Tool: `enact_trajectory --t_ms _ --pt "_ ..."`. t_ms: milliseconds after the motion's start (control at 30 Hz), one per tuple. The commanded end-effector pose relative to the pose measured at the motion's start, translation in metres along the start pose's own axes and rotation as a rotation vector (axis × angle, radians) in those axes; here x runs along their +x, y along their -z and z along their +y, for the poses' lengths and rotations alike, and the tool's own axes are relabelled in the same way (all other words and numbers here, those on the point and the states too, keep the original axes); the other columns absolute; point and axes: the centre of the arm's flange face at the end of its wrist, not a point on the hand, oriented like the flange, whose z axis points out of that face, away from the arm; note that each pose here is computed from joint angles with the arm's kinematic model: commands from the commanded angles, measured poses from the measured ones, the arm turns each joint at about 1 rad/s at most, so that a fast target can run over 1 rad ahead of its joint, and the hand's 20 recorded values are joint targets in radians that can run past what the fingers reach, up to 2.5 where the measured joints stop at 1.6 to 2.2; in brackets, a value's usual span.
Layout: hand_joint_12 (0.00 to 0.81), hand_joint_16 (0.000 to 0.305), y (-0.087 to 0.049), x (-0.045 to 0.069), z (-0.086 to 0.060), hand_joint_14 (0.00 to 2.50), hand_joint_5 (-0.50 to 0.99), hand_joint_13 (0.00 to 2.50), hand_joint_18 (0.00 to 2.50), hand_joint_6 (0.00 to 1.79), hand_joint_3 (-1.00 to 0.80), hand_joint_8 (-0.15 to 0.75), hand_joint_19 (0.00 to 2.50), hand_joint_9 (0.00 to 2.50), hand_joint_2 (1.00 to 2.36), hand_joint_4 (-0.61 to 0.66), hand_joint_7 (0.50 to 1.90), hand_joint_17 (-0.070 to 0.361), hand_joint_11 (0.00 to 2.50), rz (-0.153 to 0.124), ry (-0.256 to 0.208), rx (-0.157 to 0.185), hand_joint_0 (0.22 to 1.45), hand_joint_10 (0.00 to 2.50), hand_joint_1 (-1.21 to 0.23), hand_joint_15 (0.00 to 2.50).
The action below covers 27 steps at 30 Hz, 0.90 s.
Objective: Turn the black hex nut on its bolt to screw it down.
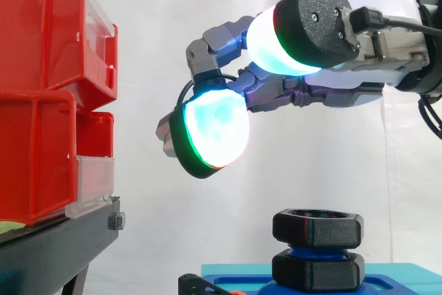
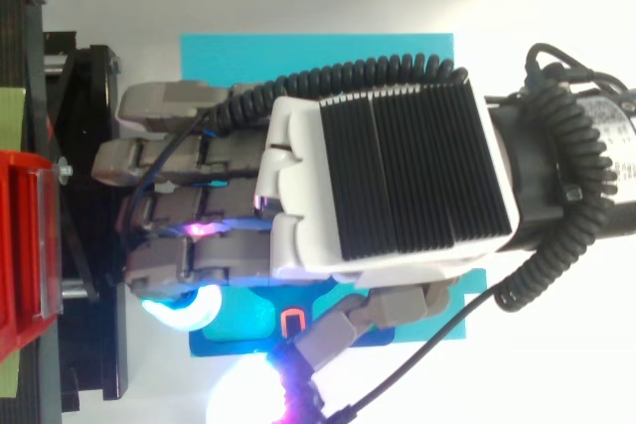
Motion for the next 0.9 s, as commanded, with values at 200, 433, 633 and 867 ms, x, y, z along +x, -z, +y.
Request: enact_trajectory --t_ms 200,433,633,867 --pt "0.324 0.04 0.004 0.026 0.011 0.0 -0.06 0.39 0.15 0.5 -0.5 0.233 0.13 0.63 1.0 0.24 1.11 0.09 0.0 0.029 0.004 0.032 0.49 0.0 -0.3 0.0" --pt "0.322 0.04 0.005 0.039 0.011 0.0 -0.06 0.39 0.15 0.5 -0.5 0.235 0.13 0.63 1.0 0.21 1.12 0.091 0.0 0.002 0.003 0.029 0.49 0.0 -0.3 0.0" --pt "0.321 0.04 0.007 0.039 0.007 0.0 -0.03 0.4 0.16 0.5 -0.5 0.241 0.14 0.69 1.0 0.16 1.3 0.089 0.0 0.015 0.003 0.035 0.5 0.0 -0.3 0.0" --pt "0.319 0.039 0.008 0.038 0.003 0.0 -0.02 0.44 0.21 0.5 -0.5 0.243 0.15 0.76 1.0 0.15 1.39 0.088 0.0 0.02 0.045 0.041 0.51 0.0 -0.3 0.0"
